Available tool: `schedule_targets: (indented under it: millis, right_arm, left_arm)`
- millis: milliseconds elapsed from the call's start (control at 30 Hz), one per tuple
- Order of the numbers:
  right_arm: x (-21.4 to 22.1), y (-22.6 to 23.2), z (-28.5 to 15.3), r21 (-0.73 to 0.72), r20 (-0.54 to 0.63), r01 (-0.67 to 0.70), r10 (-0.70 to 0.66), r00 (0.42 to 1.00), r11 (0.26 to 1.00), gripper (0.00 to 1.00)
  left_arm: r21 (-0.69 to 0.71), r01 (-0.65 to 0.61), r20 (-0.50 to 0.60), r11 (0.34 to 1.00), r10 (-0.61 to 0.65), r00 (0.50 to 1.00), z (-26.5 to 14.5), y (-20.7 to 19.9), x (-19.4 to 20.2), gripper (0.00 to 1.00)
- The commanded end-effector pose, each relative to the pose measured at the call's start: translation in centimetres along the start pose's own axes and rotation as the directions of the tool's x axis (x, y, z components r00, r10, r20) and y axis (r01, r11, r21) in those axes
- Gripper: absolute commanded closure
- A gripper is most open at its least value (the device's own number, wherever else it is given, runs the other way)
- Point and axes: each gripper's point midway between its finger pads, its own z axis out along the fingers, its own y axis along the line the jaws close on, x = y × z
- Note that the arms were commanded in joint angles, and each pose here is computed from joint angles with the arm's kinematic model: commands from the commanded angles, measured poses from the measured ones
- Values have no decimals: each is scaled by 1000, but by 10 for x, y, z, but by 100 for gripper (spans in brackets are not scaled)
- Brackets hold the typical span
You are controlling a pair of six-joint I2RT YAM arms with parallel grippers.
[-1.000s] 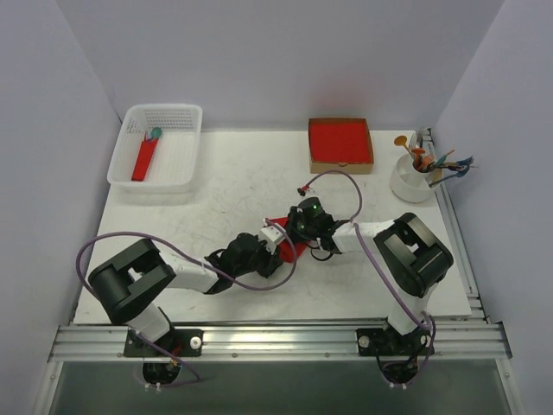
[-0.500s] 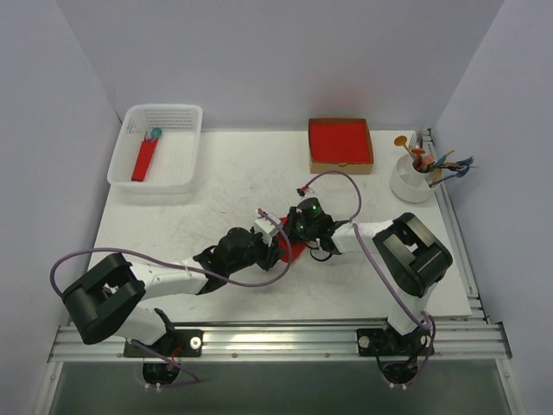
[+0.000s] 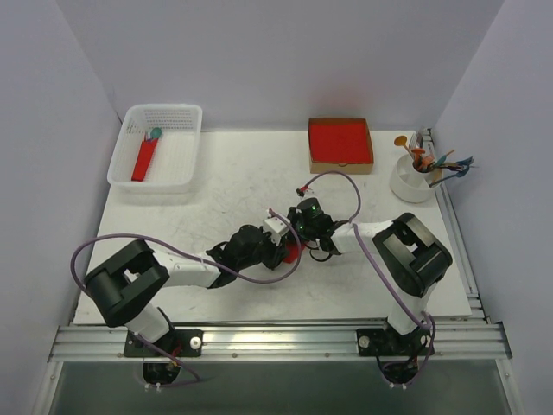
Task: Place the utensils on the paper napkin and roll it up
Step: Roll the napkin at the center of the board.
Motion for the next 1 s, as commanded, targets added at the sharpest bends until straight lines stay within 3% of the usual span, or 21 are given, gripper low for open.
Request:
schedule_targets:
  millis: [0,567,967]
  right_arm:
    - [0,4,2,-2,-8,18,-18,1000,1000,100]
    - [0,3,8,8,-21,19,-18,1000,1000,100]
    - [-1,2,9,13,-25,22,-21,999,1000,100]
  left_arm:
    - [45,-27,75,999,23,997,10,-10,-24,69]
    - [70,28,-43,997,-25,999,12,-15,47,74]
    - [65,18,-36,998,-16,999,14,-18,45,75]
